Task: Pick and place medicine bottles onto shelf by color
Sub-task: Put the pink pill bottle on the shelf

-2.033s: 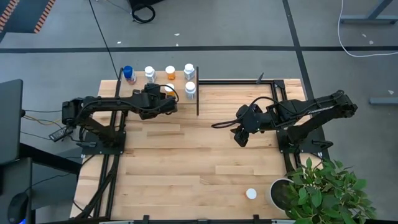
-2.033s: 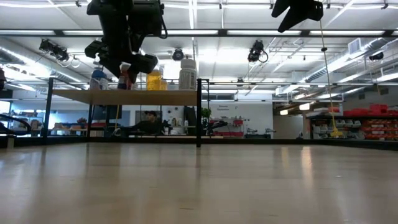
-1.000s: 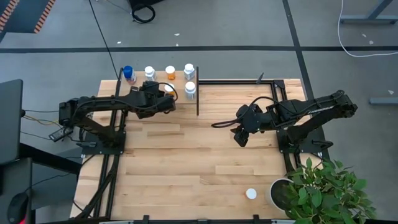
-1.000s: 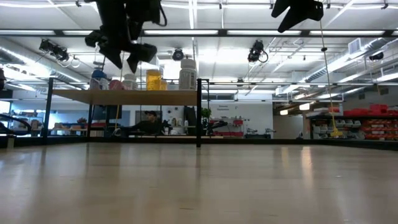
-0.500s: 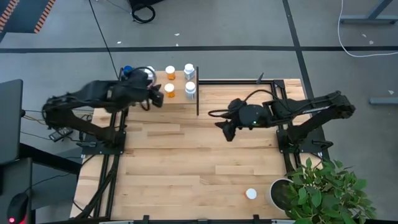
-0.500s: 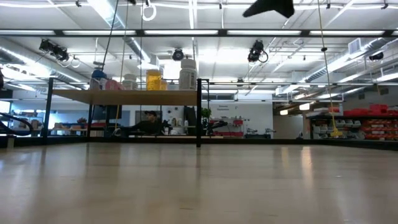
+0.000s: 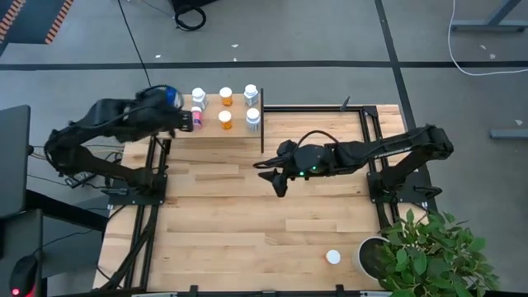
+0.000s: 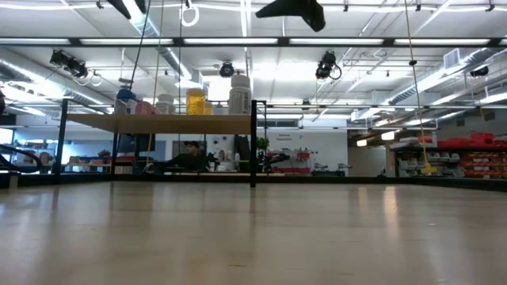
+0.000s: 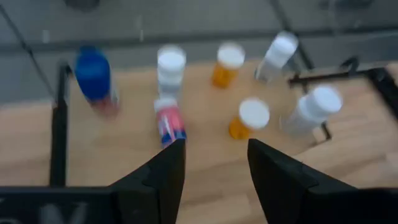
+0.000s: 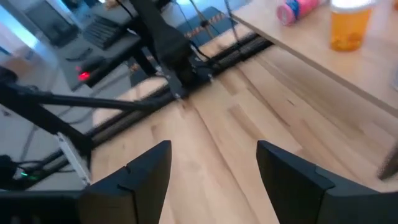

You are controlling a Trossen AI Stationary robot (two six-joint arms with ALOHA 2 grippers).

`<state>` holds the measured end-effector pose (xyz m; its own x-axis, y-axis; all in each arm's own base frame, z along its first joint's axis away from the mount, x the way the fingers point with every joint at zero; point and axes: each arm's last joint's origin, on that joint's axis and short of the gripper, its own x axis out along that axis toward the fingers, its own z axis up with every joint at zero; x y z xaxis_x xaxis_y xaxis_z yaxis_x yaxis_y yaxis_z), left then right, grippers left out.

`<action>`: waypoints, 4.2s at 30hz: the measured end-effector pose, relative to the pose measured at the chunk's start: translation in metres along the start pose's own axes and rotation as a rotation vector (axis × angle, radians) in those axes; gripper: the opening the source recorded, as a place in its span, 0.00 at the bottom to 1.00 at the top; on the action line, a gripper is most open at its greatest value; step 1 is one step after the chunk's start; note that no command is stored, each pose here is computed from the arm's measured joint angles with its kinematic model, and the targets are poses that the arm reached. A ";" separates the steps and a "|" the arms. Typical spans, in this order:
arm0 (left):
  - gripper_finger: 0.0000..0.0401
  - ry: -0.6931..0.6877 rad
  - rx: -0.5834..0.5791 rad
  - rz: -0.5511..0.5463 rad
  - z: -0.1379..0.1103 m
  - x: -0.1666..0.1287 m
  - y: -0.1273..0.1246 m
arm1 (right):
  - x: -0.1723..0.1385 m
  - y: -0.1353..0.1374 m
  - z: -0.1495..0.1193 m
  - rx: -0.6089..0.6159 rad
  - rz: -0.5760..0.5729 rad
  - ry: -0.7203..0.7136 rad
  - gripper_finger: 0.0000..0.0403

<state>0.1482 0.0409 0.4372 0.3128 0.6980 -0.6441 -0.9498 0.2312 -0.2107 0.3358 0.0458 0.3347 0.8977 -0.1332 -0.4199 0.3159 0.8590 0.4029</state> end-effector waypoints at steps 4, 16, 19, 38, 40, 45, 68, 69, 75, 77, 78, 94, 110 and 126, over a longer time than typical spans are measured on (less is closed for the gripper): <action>0.54 0.168 -0.022 0.009 0.009 0.028 -0.007 | 0.001 0.001 -0.001 -0.014 0.020 0.010 0.60; 0.80 0.565 0.002 0.035 0.045 0.130 0.012 | 0.001 0.001 -0.001 -0.016 0.022 0.013 0.60; 0.81 0.607 0.025 0.076 0.049 0.148 0.020 | 0.001 0.001 -0.001 -0.016 0.022 0.013 0.60; 0.81 0.723 0.099 0.208 0.052 0.217 0.036 | 0.001 0.001 -0.001 -0.021 0.021 0.014 0.60; 0.81 0.725 0.103 0.211 0.052 0.223 0.035 | 0.002 0.000 0.000 -0.019 0.018 0.012 0.60; 0.81 0.719 0.103 0.211 0.051 0.233 0.033 | 0.002 -0.003 0.002 -0.014 0.010 0.009 0.60; 0.71 0.693 0.178 0.271 0.042 0.240 0.017 | 0.003 -0.004 0.002 -0.014 0.007 0.008 0.60; 0.69 0.692 0.171 0.273 0.042 0.240 0.016 | 0.002 -0.004 0.002 -0.014 0.008 0.009 0.60; 0.60 0.703 0.167 0.281 0.040 0.238 0.015 | 0.002 -0.004 0.002 -0.014 0.008 0.009 0.60; 0.57 0.706 0.168 0.283 0.040 0.238 0.016 | 0.002 -0.003 0.002 -0.014 0.008 0.009 0.60; 0.56 0.710 0.169 0.285 0.040 0.238 0.016 | 0.002 -0.003 0.002 -0.014 0.008 0.009 0.60; 0.53 0.754 0.189 0.300 0.028 0.229 0.002 | 0.002 -0.003 0.002 -0.032 0.008 0.008 0.60; 0.54 0.831 0.171 0.259 0.016 0.221 -0.011 | 0.002 -0.003 0.002 -0.038 0.008 0.008 0.60; 0.57 0.833 0.200 0.265 0.018 0.221 -0.007 | 0.002 -0.003 0.002 -0.039 0.015 0.013 0.60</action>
<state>0.2246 0.2059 0.3094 -0.0931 0.0451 -0.9946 -0.9483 0.3005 0.1024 0.3375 0.0420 0.3337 0.8980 -0.1138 -0.4250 0.2899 0.8797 0.3770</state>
